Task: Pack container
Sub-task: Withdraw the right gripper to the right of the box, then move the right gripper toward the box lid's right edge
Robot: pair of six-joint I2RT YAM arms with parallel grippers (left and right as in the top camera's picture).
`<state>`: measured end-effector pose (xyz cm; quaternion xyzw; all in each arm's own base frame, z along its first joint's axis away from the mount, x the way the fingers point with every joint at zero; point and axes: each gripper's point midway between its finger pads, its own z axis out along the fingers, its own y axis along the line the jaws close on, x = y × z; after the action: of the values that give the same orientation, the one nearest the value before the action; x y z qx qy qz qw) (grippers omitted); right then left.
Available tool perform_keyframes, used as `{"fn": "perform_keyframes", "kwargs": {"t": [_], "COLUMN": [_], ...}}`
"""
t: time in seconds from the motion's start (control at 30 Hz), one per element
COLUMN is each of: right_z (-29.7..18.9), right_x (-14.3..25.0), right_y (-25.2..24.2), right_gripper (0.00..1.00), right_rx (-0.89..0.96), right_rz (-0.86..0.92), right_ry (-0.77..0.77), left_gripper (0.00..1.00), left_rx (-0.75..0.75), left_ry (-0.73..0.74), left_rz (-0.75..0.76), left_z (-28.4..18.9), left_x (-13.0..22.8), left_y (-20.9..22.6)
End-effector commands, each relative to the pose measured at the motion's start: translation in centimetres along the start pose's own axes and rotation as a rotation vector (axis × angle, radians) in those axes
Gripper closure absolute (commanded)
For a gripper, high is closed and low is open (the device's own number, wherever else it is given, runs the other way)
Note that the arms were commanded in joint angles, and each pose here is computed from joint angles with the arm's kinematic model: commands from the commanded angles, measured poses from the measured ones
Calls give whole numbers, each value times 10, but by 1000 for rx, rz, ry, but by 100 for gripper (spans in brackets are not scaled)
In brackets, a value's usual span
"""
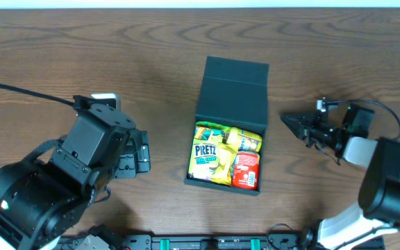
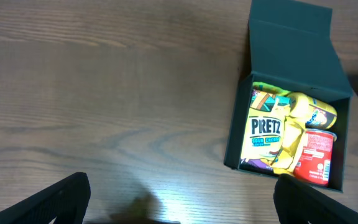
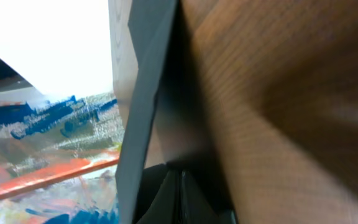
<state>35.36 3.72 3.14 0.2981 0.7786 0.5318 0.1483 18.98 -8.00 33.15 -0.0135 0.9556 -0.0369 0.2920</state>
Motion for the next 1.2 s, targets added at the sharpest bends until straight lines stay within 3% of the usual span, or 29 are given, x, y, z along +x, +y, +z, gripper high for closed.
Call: {"fn": "perform_keyframes", "kwargs": {"t": [0.0, 0.6, 1.17], "right_z": [15, 82, 112], "right_x": [-1, -37, -28], "right_y": [-5, 1, -13], "right_gripper": [99, 99, 99], "right_rx": [4, 17, 51], "right_rz": [78, 121, 126], "right_ry": [17, 56, 109], "left_gripper": [5, 5, 5], "left_rx": [8, 8, 8], "left_ry": [-6, -6, -6], "left_rz": [7, 7, 7], "left_z": [-2, -2, -2], "left_x": [-1, -1, -1], "left_y": [-1, -1, -1]}}
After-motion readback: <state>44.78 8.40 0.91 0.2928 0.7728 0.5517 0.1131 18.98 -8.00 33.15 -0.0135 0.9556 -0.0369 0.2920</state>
